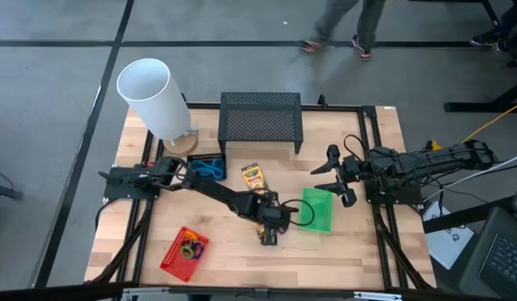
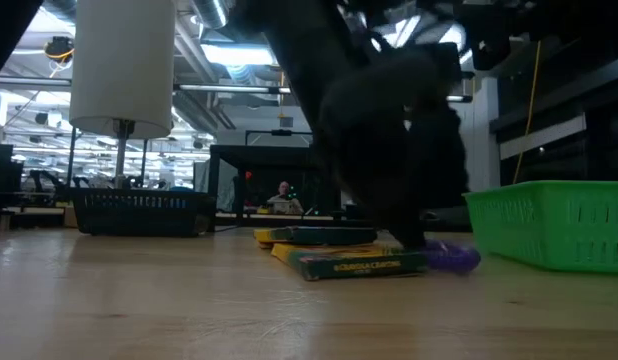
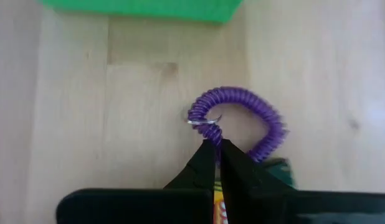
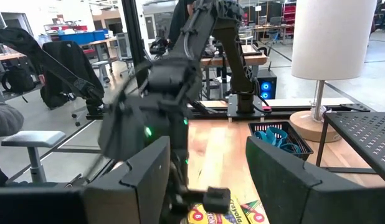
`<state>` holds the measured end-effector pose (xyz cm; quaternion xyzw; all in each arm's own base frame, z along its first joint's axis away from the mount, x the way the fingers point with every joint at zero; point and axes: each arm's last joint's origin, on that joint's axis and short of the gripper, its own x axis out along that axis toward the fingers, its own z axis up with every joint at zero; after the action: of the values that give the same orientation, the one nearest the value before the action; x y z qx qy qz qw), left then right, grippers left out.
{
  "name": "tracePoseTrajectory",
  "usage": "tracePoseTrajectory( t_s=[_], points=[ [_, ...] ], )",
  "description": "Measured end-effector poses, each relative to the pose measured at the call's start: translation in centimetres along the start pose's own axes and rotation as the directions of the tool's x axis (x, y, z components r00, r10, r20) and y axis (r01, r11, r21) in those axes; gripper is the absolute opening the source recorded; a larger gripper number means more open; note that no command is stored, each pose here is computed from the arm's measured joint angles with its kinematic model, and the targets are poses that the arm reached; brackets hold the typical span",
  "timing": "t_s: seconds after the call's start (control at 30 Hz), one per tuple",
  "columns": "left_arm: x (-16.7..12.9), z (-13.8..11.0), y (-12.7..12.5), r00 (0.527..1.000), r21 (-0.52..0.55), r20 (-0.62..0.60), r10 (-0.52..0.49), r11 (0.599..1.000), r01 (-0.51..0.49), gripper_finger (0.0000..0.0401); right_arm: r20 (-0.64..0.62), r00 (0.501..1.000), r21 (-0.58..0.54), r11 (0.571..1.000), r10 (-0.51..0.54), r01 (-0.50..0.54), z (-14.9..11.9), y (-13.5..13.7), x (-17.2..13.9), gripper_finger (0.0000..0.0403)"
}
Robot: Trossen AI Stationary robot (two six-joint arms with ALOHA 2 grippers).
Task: Pick & Place Office Desk Supplies
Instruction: Put the purple spring keychain into the red bin
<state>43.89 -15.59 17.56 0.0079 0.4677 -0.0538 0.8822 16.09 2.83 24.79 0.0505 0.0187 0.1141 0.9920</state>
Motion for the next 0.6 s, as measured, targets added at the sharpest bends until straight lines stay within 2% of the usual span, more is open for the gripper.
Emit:
tracePoseTrajectory(
  t_s=[0.33,0.5,0.6],
  points=[
    [-5.2,1.6,-0.2,0.99,0.036,0.1,0.096,0.994,-0.1,0.0003,-0.003,1.0,0.013,1.0,-0.001,0.001,0.0,0.0,0.0,0.0213],
    [-7.9,0.2,0.1,0.979,0.044,0.046,0.201,0.978,-0.203,0.0003,-0.003,1.0,0.013,1.0,0.0,0.0,0.0,0.0,0.0,0.0213],
    [-10.2,-0.8,0.0,0.971,0.017,0.072,0.229,0.973,-0.231,0.0003,-0.006,1.0,0.013,1.0,0.0,0.0,-0.1,0.0,0.0,0.0213]
  ],
)
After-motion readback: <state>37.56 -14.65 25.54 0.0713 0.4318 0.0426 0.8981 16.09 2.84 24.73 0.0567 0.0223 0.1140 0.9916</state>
